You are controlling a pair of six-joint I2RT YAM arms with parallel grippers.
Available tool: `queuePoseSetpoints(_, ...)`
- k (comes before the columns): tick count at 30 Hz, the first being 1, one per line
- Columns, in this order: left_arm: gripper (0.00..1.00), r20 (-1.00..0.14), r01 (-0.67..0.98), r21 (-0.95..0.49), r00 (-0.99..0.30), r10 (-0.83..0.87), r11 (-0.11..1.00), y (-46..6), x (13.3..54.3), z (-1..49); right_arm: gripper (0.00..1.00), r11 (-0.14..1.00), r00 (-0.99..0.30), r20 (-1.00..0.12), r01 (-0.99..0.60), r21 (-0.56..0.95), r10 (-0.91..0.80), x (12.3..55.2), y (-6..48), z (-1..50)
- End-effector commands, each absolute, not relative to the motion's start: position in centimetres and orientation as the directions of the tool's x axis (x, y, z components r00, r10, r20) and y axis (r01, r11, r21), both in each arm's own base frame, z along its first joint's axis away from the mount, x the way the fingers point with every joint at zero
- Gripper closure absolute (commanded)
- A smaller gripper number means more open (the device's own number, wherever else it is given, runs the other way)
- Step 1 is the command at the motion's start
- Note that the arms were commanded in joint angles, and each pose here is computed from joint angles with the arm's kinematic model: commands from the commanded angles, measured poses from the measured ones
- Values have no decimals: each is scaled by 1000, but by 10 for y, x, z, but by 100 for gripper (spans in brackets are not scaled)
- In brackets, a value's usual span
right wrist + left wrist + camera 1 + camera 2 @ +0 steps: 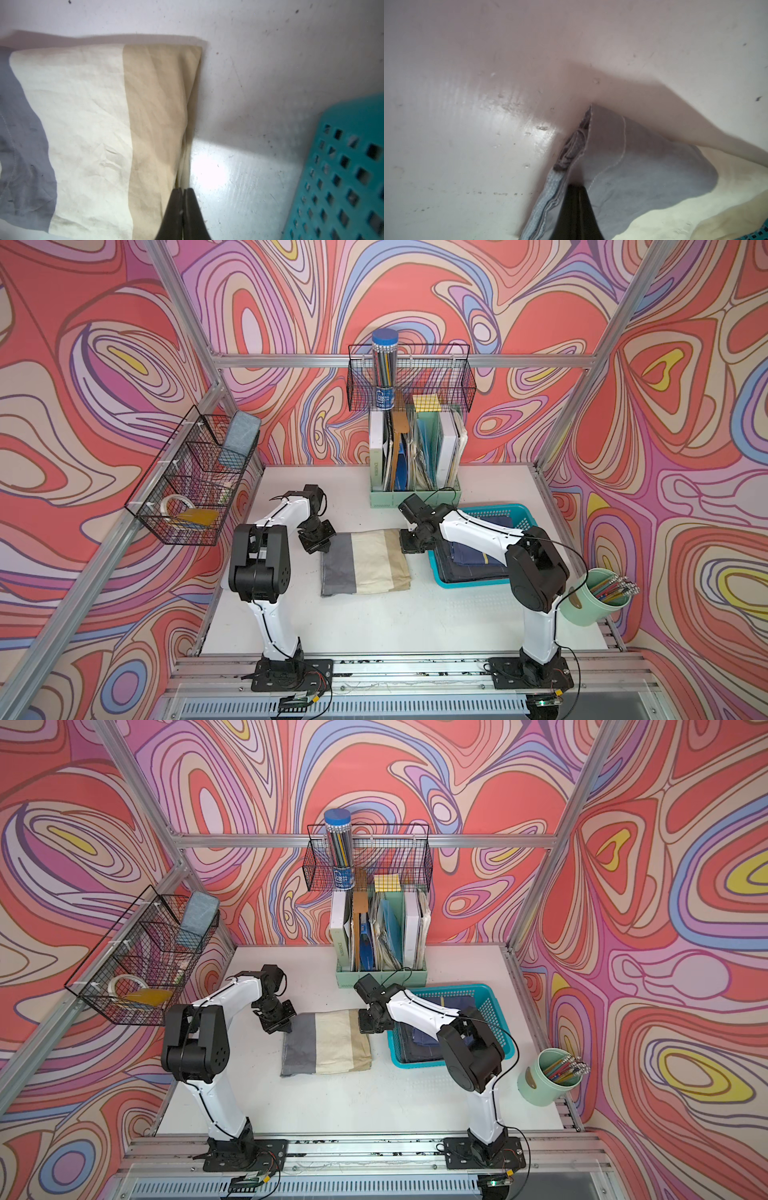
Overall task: Put the folded pillowcase in the basket
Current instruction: Adjust the pillowcase at the center of the board.
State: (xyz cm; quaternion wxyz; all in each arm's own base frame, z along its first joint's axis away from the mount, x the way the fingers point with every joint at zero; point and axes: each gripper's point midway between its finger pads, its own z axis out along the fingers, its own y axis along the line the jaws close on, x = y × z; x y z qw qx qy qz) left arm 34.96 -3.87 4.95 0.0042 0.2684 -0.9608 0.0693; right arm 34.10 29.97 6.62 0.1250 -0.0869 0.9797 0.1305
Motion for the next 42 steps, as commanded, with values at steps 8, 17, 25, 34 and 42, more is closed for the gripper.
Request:
queuePoseSetpoints(8, 100, -78, -465, -288, -860, -504, 837, -53, 299, 109, 100, 931, -942, -252, -281, 235, -221, 314, 332, 50)
queuePoseSetpoints(17, 100, -46, -444, -264, -881, -471, 856, -89, 272, 90, 100, 924, -949, -168, -302, 236, -268, 288, 356, 18)
queuePoseSetpoints(25, 100, -111, -491, -232, -844, -524, 840, -51, 277, 104, 100, 887, -945, -155, -324, 329, -288, 262, 398, 15)
queuePoseSetpoints(34, 100, -98, -408, -195, -897, -432, 892, -38, 297, 101, 98, 917, -909, -313, -347, 196, -277, 291, 373, 72)
queuePoseSetpoints(42, 70, -35, -330, 21, -944, -329, 944, -4, 310, 89, 54, 947, -933, -274, -283, 155, -233, 278, 347, 63)
